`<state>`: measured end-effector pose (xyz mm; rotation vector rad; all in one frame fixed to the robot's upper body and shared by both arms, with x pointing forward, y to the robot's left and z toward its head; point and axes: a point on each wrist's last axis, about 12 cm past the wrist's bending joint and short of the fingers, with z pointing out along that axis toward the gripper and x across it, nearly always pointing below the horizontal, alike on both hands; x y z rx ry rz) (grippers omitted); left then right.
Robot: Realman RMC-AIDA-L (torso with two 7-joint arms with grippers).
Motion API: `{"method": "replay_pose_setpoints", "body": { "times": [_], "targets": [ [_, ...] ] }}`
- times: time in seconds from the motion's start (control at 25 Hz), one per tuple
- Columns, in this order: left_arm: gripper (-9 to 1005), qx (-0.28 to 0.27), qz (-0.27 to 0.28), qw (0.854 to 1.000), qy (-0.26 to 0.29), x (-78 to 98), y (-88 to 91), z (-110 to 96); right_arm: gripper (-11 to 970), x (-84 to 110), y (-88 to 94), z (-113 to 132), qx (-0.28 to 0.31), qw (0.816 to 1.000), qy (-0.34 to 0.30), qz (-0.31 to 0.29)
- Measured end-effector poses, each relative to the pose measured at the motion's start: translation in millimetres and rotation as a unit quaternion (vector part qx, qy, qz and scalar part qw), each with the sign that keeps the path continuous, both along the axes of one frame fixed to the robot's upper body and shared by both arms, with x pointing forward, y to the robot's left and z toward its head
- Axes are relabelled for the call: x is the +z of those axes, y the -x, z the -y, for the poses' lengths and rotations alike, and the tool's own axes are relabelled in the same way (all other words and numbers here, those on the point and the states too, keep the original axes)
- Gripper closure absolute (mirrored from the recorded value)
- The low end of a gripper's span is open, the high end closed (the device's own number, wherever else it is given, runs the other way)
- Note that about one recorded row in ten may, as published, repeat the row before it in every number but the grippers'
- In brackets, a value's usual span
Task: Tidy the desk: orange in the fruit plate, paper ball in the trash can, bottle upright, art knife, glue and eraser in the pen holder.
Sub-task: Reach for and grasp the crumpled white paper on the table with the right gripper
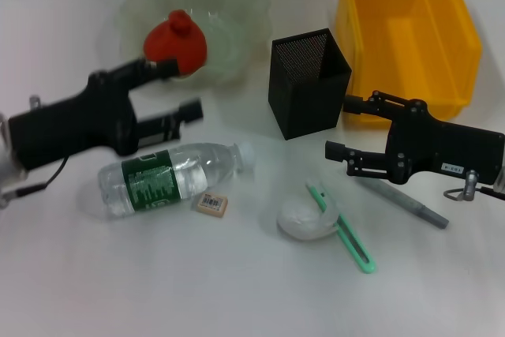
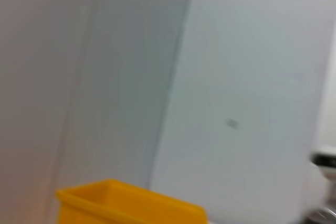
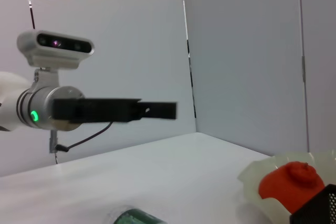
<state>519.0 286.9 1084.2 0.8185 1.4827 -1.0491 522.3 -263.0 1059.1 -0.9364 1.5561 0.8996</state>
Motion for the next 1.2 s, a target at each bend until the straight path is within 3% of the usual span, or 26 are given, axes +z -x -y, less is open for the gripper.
{"method": "replay_pose_setpoints", "body": {
  "times": [0.28,0.64,1.2],
  "targets": [
    [193,-0.052,-0.013,0.997,-0.064,-8.4,21.3,-18.4,144,4.5,-2.7,-2.0,0.009,1.000,-0.010,-0.015],
    [194,-0.057,0.000,0.996,-0.075,-16.0,40.3,-30.2,146,6.7,-4.5,-0.7,0.011,0.999,-0.013,-0.030],
    [196,-0.073,-0.011,0.991,-0.108,-26.5,43.3,-25.3,147,8.0,-6.1,-3.2,0.028,0.999,-0.005,-0.039]
  ]
}}
